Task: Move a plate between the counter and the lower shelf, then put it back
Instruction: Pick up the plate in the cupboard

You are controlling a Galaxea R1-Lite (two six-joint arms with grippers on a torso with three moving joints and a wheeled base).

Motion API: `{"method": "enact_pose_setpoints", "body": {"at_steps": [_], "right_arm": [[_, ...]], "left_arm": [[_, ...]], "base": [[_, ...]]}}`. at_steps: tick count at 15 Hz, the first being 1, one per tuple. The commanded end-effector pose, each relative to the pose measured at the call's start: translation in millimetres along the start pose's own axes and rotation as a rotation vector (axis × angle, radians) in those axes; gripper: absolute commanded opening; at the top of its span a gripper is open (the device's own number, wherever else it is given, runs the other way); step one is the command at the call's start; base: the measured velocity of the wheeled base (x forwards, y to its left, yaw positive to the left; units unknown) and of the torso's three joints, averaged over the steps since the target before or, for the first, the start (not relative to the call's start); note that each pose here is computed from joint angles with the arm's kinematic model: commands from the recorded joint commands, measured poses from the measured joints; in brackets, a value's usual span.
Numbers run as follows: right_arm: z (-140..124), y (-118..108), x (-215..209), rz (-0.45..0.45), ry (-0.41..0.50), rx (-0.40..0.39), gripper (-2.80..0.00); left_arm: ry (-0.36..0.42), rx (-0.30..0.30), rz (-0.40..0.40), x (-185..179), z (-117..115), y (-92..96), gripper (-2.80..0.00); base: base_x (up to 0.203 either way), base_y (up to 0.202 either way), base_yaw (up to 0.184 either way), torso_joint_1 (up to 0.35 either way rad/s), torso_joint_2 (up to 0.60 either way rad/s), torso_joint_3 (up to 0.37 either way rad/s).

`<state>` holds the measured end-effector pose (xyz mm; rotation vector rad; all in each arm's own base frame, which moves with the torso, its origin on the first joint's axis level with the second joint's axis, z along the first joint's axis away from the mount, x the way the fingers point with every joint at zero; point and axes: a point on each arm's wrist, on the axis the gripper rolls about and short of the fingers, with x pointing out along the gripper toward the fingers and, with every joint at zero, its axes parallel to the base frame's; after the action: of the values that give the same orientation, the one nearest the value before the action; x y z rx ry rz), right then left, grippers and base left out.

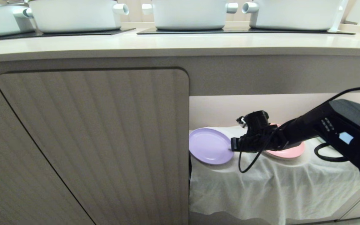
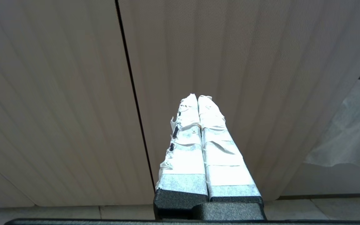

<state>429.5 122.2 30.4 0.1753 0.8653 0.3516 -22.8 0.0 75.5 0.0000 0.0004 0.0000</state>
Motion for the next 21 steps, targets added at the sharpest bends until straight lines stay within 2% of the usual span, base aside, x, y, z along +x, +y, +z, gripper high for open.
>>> {"method": "enact_pose_setpoints", "body": {"at_steps": [1,21], "right_arm": [[-1,0,0,-0.004,0.003,0.001,-2.8],[-8,3,-45,-0.016,0.015,0.006,-2.8]], "left_arm": [[0.0,0.0,0.0,0,0,0.0,-2.8],[0.0,0.0,0.0,0,0,0.0,-2.8]], "base": [[0.0,0.0,0.0,0.0,0.0,0.0],[0.0,0.0,0.0,0.0,0.0,0.0]]}}
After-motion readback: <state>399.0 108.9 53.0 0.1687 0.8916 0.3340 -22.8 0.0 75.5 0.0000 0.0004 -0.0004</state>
